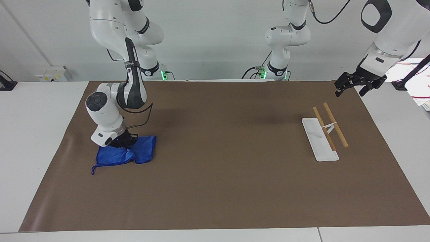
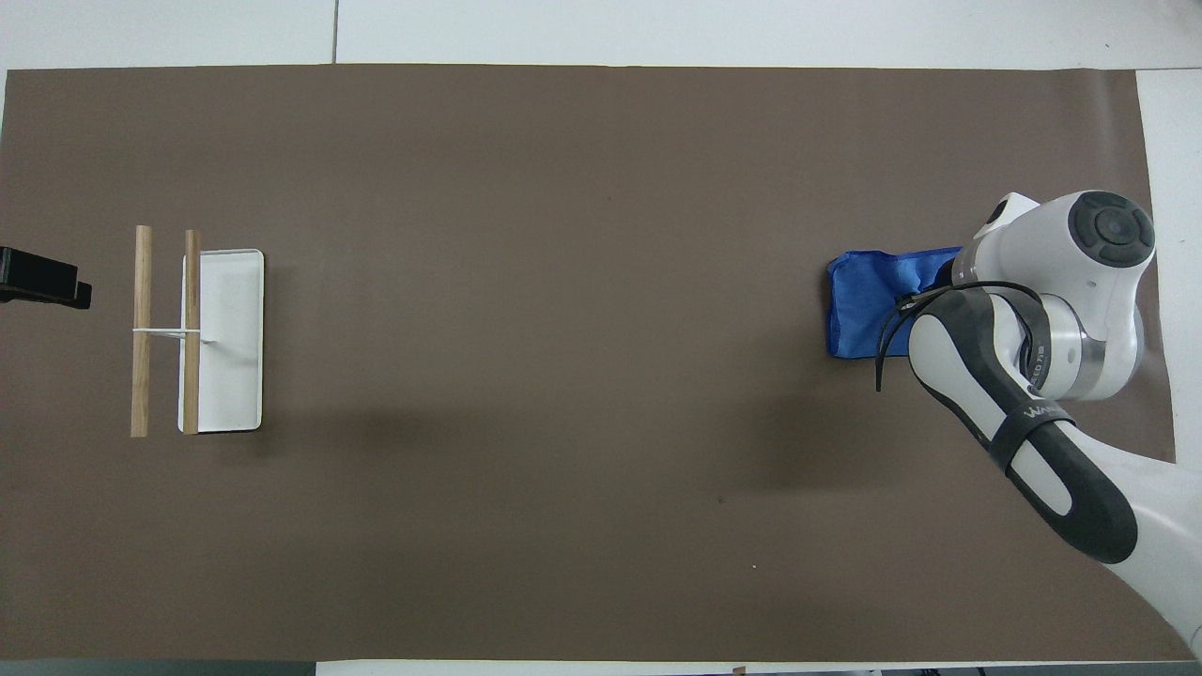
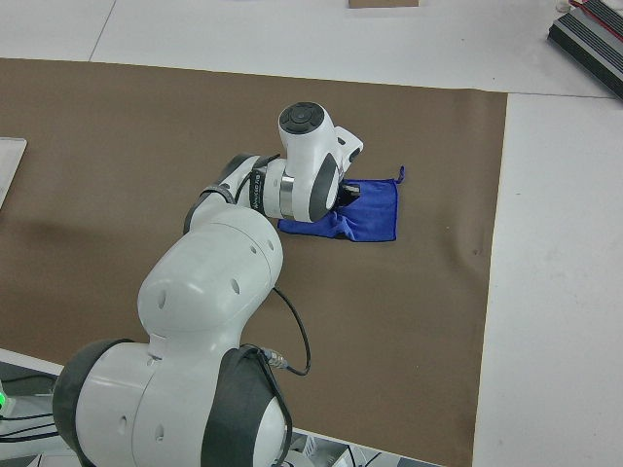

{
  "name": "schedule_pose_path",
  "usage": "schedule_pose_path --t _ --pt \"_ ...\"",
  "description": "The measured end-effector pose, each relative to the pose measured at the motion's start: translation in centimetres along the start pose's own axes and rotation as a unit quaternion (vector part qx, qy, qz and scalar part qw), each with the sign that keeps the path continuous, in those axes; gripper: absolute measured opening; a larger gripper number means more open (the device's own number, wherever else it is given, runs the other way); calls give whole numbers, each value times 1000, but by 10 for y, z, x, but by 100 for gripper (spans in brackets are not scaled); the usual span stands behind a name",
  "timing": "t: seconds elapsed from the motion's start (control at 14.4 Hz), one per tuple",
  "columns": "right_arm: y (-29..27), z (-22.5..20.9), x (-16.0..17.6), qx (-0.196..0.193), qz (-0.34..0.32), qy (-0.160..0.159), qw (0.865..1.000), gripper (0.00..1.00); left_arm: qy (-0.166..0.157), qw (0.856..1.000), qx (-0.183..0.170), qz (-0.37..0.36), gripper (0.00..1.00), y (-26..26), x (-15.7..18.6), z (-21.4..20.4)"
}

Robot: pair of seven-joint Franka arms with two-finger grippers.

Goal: Right arm passes towel to left arm to hang
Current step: 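Close the right gripper on the blue towel and lift it, then carry the towel with the right gripper toward the wooden rack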

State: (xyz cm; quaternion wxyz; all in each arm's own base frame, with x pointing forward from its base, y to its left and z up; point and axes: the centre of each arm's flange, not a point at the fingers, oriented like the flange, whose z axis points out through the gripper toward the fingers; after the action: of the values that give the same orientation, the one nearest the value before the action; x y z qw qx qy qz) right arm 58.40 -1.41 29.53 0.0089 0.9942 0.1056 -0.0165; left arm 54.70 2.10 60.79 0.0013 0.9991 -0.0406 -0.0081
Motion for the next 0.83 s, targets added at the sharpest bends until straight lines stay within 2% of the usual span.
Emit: schedule_pose_path --t 0.14,0.28,0.49,0.62,0.83 --pt "-4 -22 10 7 2 -23 1000 4 0 1000 0 0 100 0 0 0" --pt "-21 -63 26 11 22 -45 999 4 0 1000 0 0 100 0 0 0" --pt "-82 -126 44 23 70 -62 995 4 0 1000 0 0 100 0 0 0" --pt "-121 -160 49 55 119 -67 989 4 0 1000 0 0 100 0 0 0" --pt "-178 -205 54 116 212 -71 968 4 0 1000 0 0 100 0 0 0"
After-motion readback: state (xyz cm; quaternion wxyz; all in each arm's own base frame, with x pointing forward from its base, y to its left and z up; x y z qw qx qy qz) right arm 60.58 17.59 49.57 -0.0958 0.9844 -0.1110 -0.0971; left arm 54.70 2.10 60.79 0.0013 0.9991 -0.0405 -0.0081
